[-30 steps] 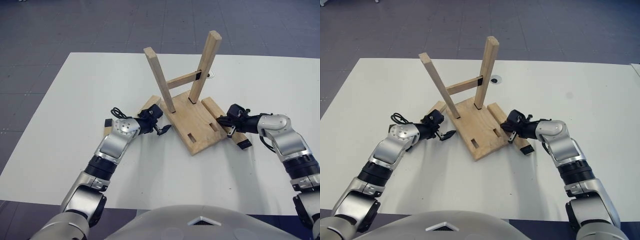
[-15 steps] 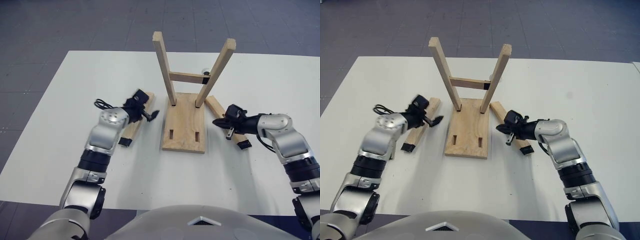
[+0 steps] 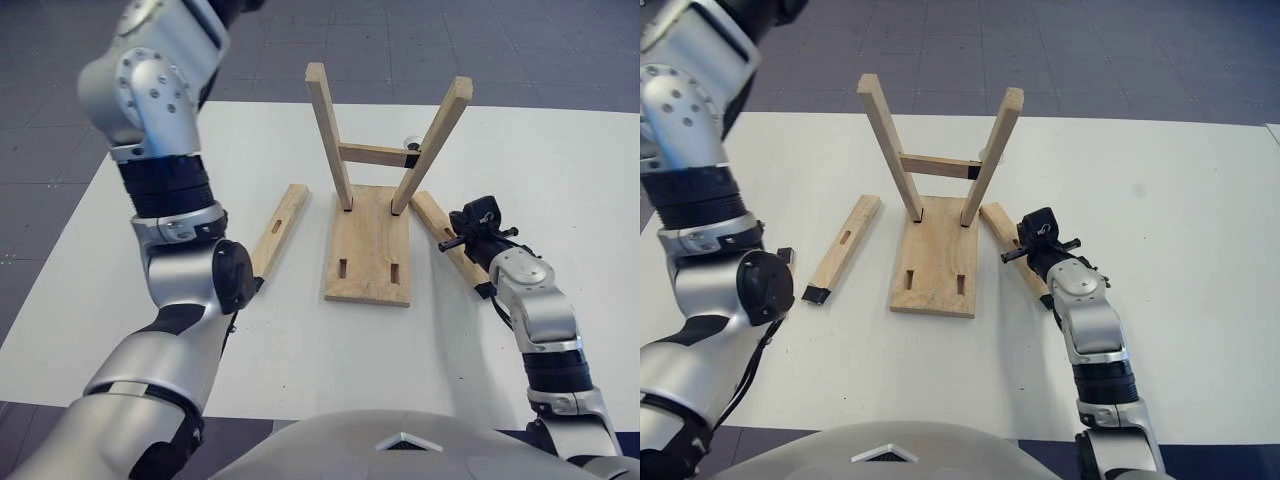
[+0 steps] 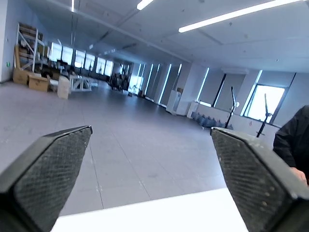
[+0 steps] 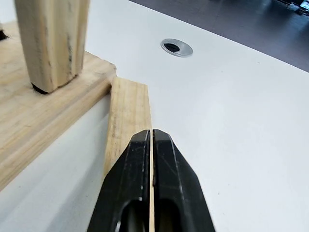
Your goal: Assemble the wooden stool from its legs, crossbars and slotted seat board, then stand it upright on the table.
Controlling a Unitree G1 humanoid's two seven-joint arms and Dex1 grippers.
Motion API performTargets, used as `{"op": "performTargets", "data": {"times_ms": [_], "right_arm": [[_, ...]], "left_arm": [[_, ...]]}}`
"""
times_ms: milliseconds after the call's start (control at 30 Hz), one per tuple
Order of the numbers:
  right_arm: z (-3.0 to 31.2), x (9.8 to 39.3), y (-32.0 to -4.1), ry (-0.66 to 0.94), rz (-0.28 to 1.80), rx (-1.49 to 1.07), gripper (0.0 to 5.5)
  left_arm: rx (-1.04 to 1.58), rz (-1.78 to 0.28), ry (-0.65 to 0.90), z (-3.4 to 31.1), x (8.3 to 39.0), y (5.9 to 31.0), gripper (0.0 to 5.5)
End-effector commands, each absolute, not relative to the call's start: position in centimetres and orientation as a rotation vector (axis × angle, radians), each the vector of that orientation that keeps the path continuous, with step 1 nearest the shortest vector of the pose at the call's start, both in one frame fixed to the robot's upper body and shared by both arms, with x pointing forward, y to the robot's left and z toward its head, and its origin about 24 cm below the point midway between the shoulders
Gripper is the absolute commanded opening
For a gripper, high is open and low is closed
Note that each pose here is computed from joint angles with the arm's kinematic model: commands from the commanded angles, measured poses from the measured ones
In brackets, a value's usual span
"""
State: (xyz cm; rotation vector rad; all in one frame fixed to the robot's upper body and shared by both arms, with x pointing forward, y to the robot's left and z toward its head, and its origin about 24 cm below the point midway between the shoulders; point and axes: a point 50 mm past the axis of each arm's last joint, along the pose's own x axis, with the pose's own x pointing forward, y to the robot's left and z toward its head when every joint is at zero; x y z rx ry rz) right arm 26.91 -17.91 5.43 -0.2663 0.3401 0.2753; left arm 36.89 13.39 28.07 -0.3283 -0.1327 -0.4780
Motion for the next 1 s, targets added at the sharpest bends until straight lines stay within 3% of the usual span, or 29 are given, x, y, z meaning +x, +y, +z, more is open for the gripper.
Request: {"op": "performTargets", "data": {"times_ms": [33, 500, 567, 700, 800, 900, 1000], "right_arm": [[5.6, 27.2, -18.4, 0.323, 0.207, -0.286, 0.10], [5.3, 27.3, -18.0, 0.340, 0.222, -0.316, 0.10], [5.3, 27.2, -18.0, 0.343, 0.222, -0.317, 0.10], [5.2, 27.0, -17.9, 0.346, 0.227, -0.313, 0.10], [5.1, 26.7, -17.8, 0.349, 0.227, -0.310, 0.10], [5.0, 26.5, -17.8, 0.356, 0.233, -0.312, 0.10], [4.8, 26.2, -17.9, 0.365, 0.229, -0.313, 0.10]], "left_arm": [[-0.271, -0.472, -0.058, 27.0, 38.2, 11.3, 4.55], [-0.218, -0.460, 0.069, 21.4, 40.0, 10.1, 4.55], [-0.215, -0.445, -0.038, 23.9, 40.1, 10.7, 4.55], [-0.069, -0.400, -0.513, 37.7, 37.6, 12.5, 4.55], [-0.022, -0.388, -0.698, 43.3, 35.2, 12.8, 4.55], [-0.026, -0.405, -0.793, 45.8, 34.0, 12.2, 4.55], [-0.093, -0.464, -0.665, 42.5, 36.0, 11.1, 4.55]]}}
